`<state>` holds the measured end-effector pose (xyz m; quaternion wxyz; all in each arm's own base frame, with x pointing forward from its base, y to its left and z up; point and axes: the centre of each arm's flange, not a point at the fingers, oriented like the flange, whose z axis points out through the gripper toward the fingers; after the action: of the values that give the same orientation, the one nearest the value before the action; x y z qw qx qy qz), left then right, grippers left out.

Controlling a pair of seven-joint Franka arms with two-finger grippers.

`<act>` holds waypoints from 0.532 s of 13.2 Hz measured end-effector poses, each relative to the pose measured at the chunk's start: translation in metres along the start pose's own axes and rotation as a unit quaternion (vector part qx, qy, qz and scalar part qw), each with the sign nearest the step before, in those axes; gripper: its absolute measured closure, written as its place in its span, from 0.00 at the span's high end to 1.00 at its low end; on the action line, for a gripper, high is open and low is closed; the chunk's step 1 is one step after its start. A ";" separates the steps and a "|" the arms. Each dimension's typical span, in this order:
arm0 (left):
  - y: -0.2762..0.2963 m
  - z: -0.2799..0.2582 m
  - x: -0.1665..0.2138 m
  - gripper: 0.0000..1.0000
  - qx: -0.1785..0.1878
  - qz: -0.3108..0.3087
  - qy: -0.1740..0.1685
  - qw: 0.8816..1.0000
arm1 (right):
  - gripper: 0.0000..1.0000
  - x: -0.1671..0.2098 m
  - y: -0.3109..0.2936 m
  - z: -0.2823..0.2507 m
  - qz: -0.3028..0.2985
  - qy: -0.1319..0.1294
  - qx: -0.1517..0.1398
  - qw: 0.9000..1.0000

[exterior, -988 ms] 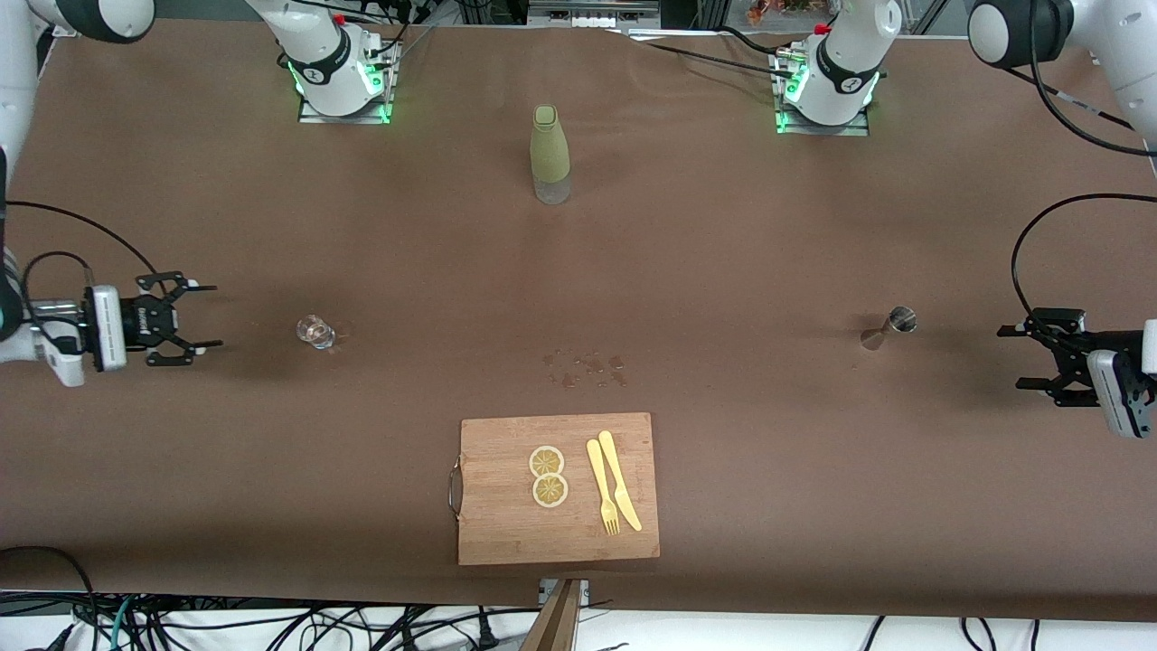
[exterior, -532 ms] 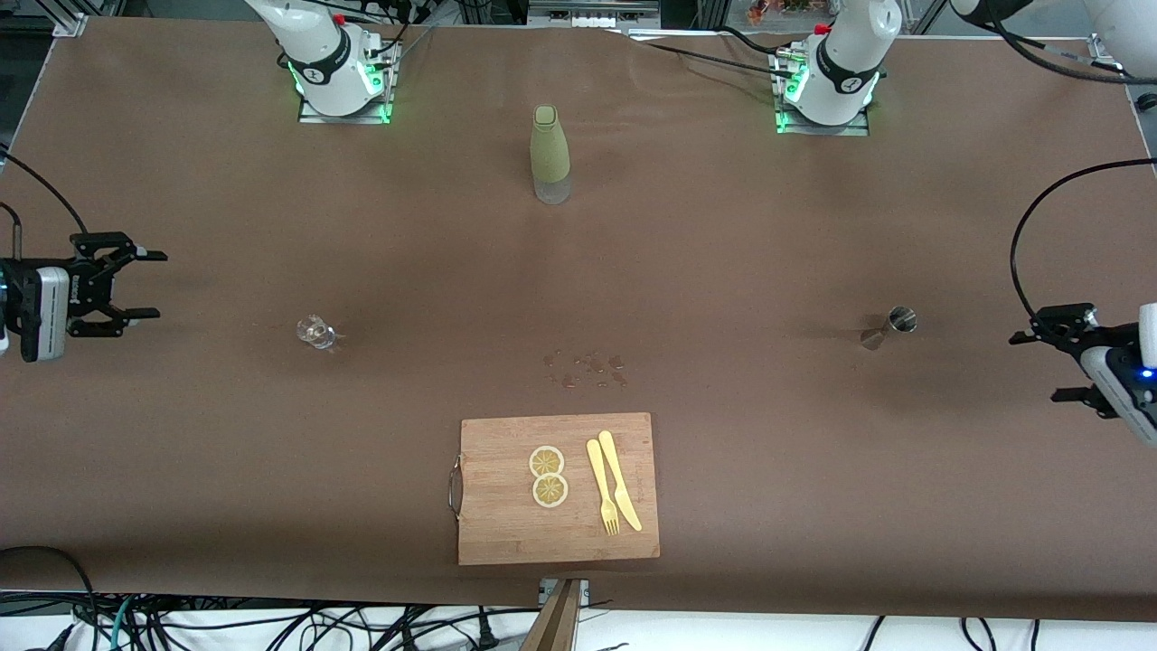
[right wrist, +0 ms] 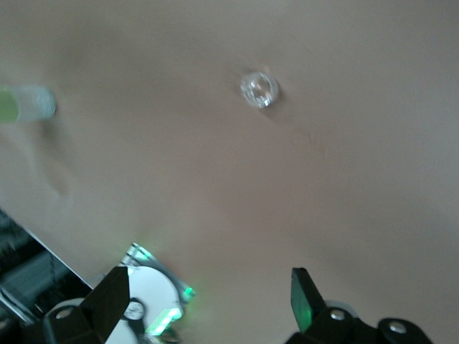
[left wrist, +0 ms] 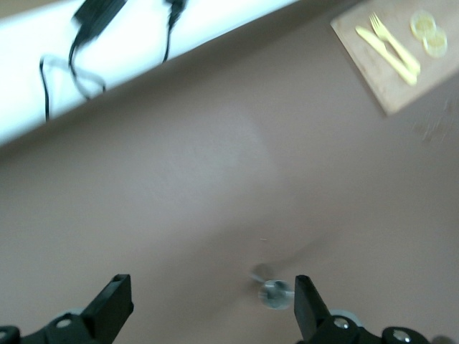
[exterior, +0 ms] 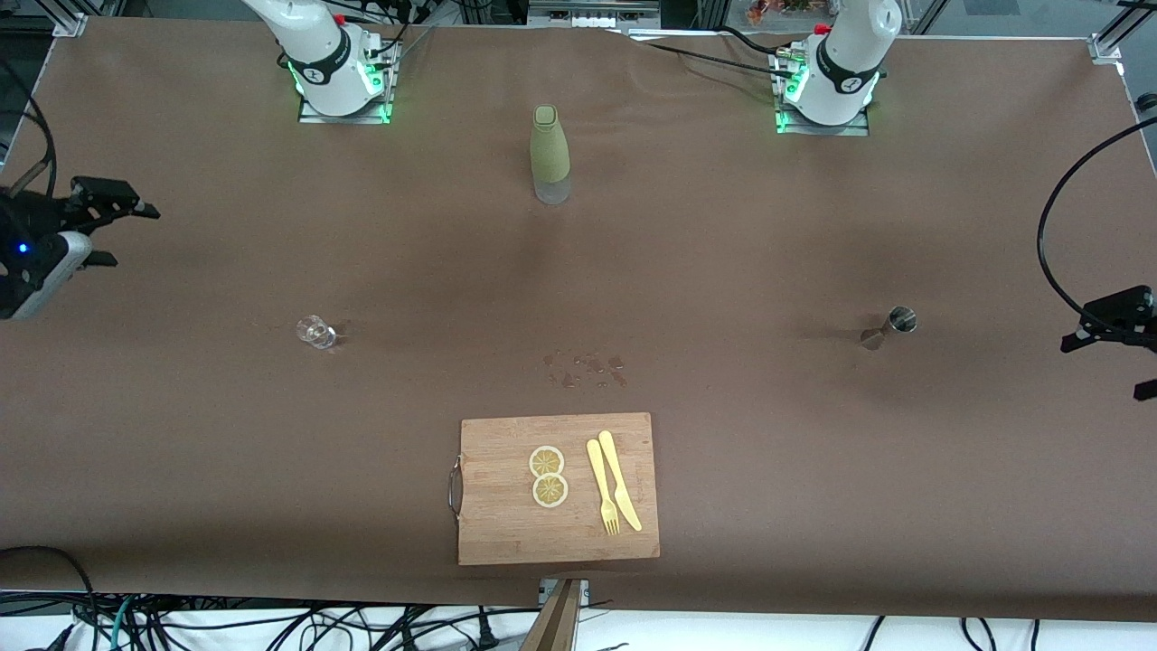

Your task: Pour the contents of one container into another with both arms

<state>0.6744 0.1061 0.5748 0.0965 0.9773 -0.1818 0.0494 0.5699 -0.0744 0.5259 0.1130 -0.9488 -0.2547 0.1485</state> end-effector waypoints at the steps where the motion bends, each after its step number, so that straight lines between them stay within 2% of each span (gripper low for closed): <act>1: 0.012 -0.003 -0.002 1.00 -0.008 -0.050 -0.011 0.999 | 1.00 -0.010 -0.008 -0.001 0.055 -0.002 -0.006 0.998; 2: 0.025 -0.005 -0.003 1.00 -0.003 -0.083 -0.027 0.996 | 1.00 -0.018 -0.014 -0.002 0.104 -0.002 -0.013 0.995; 4: 0.060 -0.009 0.002 1.00 0.037 -0.103 -0.056 0.992 | 1.00 -0.020 -0.026 -0.005 0.171 -0.001 -0.051 0.984; 5: 0.080 -0.008 0.005 1.00 0.051 -0.109 -0.067 0.990 | 1.00 -0.015 -0.031 -0.006 0.198 0.005 -0.069 0.978; 7: 0.108 -0.005 0.004 1.00 0.057 -0.127 -0.079 0.987 | 1.00 -0.007 -0.040 -0.007 0.253 0.029 -0.085 0.963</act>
<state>0.6384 0.0073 0.5988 0.0315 0.9973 -0.0597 -0.0304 0.5480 -0.0451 0.5459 -0.0018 -0.9923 -0.0145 0.1227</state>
